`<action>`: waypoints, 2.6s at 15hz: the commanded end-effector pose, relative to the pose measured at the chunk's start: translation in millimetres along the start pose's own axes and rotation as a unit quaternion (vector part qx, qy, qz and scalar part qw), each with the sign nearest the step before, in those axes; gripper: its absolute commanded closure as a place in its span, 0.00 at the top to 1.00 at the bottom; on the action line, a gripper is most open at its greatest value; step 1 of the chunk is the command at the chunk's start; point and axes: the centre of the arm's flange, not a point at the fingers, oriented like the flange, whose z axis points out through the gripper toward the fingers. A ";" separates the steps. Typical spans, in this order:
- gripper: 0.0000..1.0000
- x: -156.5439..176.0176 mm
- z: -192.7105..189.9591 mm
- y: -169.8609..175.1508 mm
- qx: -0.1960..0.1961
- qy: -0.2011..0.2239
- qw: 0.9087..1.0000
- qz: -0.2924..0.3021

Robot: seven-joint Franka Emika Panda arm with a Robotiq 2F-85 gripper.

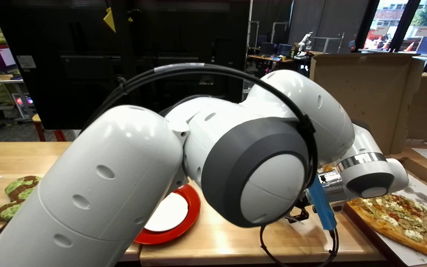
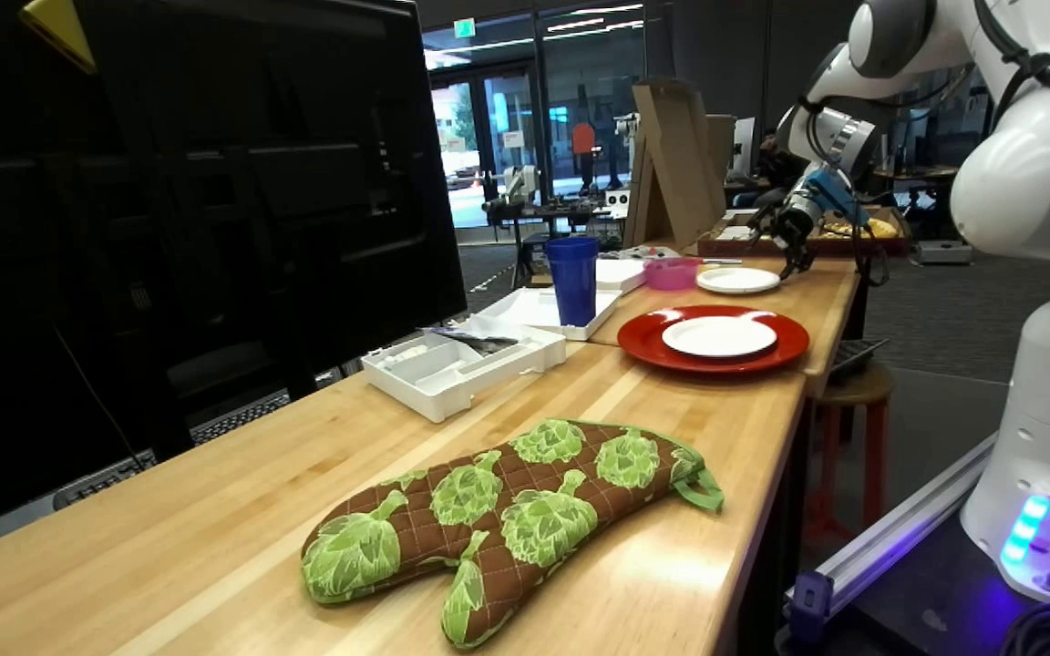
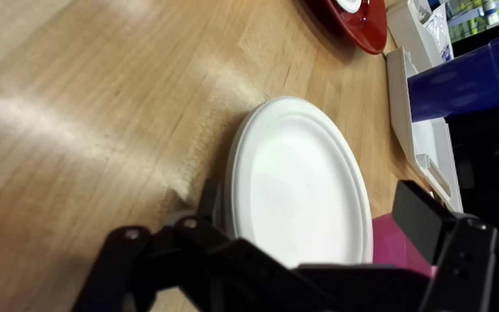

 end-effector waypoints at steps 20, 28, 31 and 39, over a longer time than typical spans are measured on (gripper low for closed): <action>0.06 17.4 9.6 -21.0 0.023 -0.028 0.999 -0.007; 0.03 12.6 10.5 -26.2 0.023 -0.025 0.999 -0.018; 0.03 -2.1 12.7 -35.7 0.011 -0.024 0.999 -0.042; 0.03 -52.2 18.1 -67.3 -0.015 -0.029 0.990 -0.140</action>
